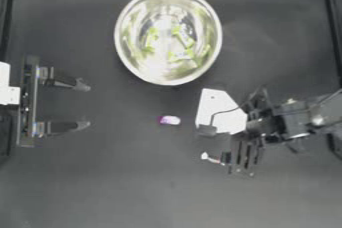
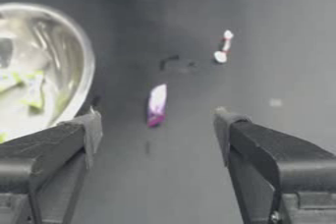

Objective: Put candies in bowl

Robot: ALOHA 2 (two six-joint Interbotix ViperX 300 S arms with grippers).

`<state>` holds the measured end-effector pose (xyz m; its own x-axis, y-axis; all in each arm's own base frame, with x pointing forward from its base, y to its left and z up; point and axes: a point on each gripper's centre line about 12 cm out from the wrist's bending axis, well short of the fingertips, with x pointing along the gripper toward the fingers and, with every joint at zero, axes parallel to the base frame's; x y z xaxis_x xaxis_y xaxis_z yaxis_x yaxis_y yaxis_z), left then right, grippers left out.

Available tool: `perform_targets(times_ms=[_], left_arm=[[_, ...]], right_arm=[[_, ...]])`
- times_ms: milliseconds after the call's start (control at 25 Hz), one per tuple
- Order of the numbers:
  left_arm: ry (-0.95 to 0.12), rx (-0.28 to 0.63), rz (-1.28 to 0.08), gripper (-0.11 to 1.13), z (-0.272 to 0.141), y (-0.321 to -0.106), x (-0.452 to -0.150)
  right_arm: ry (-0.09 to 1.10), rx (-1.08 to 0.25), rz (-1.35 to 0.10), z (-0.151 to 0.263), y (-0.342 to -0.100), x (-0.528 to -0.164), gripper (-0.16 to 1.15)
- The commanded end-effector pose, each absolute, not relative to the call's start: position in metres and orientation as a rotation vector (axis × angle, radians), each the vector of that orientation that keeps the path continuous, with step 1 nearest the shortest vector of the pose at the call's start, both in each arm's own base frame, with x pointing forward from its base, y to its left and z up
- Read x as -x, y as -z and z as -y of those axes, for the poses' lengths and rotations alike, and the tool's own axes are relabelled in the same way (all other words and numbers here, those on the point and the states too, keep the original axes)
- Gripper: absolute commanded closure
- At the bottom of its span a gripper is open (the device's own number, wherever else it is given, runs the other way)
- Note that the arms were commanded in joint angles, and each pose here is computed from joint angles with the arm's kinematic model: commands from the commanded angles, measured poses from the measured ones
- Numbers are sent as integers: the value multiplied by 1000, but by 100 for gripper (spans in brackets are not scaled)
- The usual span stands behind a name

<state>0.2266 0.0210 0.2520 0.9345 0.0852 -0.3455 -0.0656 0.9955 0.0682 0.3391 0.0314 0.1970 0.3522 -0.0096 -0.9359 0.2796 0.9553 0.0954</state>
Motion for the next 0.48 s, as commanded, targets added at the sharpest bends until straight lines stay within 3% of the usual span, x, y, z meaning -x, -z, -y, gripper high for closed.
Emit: perform_targets(times_ms=[40,480], left_arm=[[-79,-49,-337,4,-21,-256,-228],[-81,-35,-345,4,-21,-253,-227]], right_arm=[[181,-268,-1185,-35,-197,-349,5],[174,-276,-1236,-44,-158,-362,5]])
